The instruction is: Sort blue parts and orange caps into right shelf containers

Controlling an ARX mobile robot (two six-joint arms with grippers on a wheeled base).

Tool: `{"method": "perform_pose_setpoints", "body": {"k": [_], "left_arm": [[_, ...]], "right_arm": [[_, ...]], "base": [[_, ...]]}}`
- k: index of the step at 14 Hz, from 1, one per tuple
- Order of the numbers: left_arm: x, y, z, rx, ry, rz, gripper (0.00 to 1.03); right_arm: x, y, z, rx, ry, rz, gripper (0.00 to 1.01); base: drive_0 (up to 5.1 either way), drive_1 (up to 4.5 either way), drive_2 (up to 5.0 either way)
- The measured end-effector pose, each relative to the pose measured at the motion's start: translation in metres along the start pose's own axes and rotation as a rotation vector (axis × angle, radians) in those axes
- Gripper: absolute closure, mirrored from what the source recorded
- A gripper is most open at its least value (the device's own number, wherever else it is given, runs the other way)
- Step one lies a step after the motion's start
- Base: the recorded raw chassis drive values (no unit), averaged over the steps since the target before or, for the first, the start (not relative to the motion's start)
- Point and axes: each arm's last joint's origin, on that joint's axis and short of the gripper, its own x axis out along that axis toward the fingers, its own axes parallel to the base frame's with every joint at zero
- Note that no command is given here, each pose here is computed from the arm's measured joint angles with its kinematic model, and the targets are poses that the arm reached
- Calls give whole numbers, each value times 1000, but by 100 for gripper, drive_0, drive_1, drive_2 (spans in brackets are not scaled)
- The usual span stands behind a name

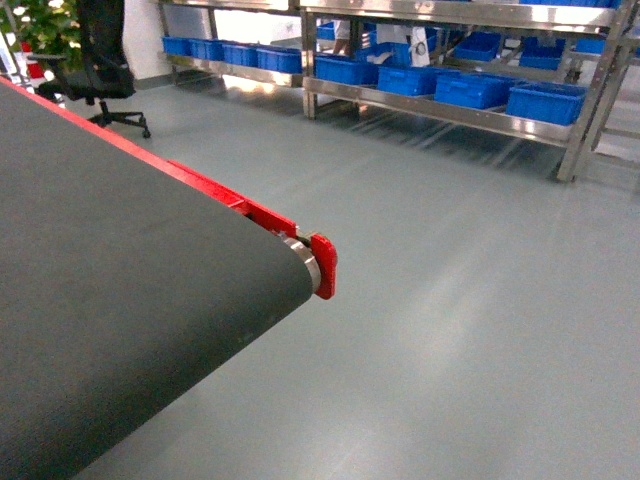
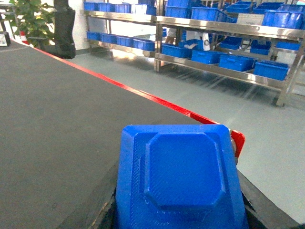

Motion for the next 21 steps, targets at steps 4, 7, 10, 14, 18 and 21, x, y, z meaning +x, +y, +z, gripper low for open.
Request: {"method": "perform_pose_setpoints", "body": {"k": [4,7,10,14,18,21], "left_arm": [[0,0,0,0,0,0,60],[0,0,0,0,0,1,60],[0,0,0,0,0,0,60],[0,0,0,0,0,0,60],[0,0,0,0,0,0,60],[0,0,0,0,0,0,60]], "right_arm": [[0,0,0,0,0,0,56],[0,0,0,0,0,0,56],[0,0,0,0,0,0,56],[0,0,0,0,0,0,56],[0,0,0,0,0,0,56],[0,0,0,0,0,0,56]], "base": [[-158,-158,-158],[-168,-168,-168],[-154,-154,-154],[-155,-155,-155],[-171,-171,-171],[-161,-161,-161]]}}
